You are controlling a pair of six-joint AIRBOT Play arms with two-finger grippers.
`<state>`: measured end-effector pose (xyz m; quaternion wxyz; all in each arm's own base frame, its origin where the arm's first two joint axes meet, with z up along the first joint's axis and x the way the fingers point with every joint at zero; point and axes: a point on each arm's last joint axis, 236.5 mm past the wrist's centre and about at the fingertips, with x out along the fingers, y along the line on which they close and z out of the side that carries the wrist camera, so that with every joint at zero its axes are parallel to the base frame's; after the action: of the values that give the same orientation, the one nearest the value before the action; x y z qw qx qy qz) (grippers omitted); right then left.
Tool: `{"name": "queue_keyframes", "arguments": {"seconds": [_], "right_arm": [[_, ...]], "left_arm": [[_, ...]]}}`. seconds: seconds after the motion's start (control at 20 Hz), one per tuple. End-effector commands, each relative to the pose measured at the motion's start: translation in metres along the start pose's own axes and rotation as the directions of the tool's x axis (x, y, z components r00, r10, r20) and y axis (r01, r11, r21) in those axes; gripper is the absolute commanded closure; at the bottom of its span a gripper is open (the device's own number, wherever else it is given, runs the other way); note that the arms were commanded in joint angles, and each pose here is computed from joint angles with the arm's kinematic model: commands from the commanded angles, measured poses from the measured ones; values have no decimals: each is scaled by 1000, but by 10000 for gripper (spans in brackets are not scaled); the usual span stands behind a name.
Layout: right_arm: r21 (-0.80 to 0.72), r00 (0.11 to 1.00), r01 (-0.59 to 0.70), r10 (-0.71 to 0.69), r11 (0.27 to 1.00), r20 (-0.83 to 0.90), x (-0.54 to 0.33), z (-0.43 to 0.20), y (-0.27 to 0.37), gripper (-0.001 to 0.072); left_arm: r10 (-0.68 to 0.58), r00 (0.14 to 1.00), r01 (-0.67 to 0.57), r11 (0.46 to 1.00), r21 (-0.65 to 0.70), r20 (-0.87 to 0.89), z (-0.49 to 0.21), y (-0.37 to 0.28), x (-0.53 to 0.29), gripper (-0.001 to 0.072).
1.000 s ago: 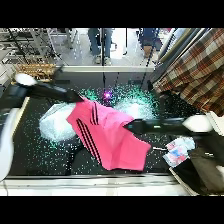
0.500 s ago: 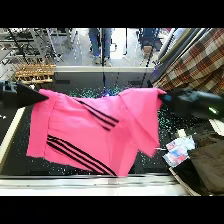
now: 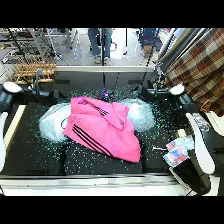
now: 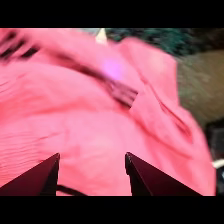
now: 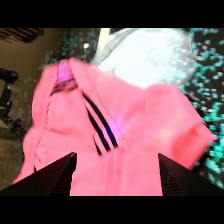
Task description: Fold the clothes and pants, and hang the long-sleeved shirts on hangers.
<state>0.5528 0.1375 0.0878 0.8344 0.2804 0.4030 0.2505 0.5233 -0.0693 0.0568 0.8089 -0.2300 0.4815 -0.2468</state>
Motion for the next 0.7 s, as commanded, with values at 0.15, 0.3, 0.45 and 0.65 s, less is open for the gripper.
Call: {"name": "queue_keyframes", "arguments": {"seconds": [0.15, 0.3, 0.45, 0.65], "right_arm": [[126, 909, 158, -95, 979, -406, -77, -109, -76, 154], [267, 860, 211, -49, 941, -508, -104, -217, -72, 151], [352, 810, 221, 30, 909, -585, -111, -322, -53, 148], [388, 813, 248, 26, 888, -581, -98, -371, -56, 108]], "left_arm": [[217, 929, -285, 936, -205, -299, -78, 124, -10, 275], [119, 906, -236, 939, -250, -405, -117, 107, 5, 274], [-14, 896, -143, 937, -320, -443, -148, 82, 29, 274], [-82, 905, -86, 926, -367, -418, -155, 68, 45, 274]]}}
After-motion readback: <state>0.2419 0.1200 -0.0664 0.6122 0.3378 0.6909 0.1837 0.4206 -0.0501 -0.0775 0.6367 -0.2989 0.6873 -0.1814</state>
